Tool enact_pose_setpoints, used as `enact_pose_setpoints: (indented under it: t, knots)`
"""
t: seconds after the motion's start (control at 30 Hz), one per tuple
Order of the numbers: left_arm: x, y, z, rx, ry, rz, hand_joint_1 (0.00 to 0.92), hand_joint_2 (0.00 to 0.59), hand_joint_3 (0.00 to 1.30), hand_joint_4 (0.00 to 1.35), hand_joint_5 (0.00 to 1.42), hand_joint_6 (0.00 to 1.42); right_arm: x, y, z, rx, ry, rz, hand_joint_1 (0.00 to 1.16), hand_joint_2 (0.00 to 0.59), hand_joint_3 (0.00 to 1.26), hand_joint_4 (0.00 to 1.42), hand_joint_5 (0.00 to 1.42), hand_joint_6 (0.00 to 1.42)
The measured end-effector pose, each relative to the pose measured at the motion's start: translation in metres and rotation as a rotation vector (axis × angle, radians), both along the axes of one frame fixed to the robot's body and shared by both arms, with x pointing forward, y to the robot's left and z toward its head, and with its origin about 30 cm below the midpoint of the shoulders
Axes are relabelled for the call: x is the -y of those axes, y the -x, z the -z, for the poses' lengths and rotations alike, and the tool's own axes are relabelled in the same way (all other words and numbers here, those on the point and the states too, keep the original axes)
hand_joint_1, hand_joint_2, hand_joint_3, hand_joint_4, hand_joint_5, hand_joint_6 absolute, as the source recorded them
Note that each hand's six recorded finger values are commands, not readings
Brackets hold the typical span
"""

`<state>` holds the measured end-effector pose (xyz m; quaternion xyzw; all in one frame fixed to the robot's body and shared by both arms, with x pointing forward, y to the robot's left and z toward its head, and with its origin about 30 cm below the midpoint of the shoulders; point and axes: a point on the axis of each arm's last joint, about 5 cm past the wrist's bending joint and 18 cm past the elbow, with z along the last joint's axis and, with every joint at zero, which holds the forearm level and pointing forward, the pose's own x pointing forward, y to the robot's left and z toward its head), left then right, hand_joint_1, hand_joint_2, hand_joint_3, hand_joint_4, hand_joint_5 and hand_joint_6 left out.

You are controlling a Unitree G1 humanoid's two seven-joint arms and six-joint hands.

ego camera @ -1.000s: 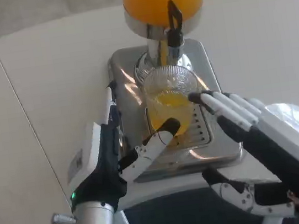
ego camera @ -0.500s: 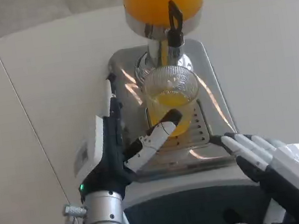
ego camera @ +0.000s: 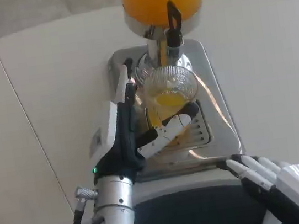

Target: Grasp the cup under the faucet to collect the drink, then remove the cup.

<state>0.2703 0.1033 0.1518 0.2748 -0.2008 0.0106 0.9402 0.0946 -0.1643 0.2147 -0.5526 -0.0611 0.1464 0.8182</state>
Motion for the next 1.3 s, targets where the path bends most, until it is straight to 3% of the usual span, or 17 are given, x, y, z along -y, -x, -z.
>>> enact_pose_setpoints:
  t: [0.2, 0.43, 0.97, 1.3]
  knots:
    - [-0.004, -0.001, 0.003, 0.001, -0.030, -0.022, 0.495, 0.087, 0.00, 0.00, 0.19, 0.40, -0.0006, -0.002, -0.0017, -0.015, 0.003, -0.006, 0.68, 0.464, 0.08, 0.00, 0.00, 0.00]
    - [0.007, -0.005, 0.006, -0.010, -0.036, -0.048, 0.500, 0.088, 0.00, 0.00, 0.21, 0.42, -0.0017, -0.005, -0.0044, -0.021, 0.000, -0.019, 0.71, 0.452, 0.09, 0.00, 0.00, 0.00]
    - [0.026, -0.011, 0.003, -0.003, -0.006, -0.043, 0.473, 0.078, 0.00, 0.00, 0.22, 0.44, -0.0027, -0.006, -0.0042, -0.045, -0.012, 0.002, 0.72, 0.456, 0.09, 0.00, 0.00, 0.00]
    - [0.032, -0.018, 0.001, 0.006, -0.060, -0.080, 0.459, 0.076, 0.00, 0.00, 0.23, 0.45, -0.0013, -0.009, -0.0051, -0.043, -0.021, 0.015, 0.74, 0.448, 0.10, 0.00, 0.00, 0.00]
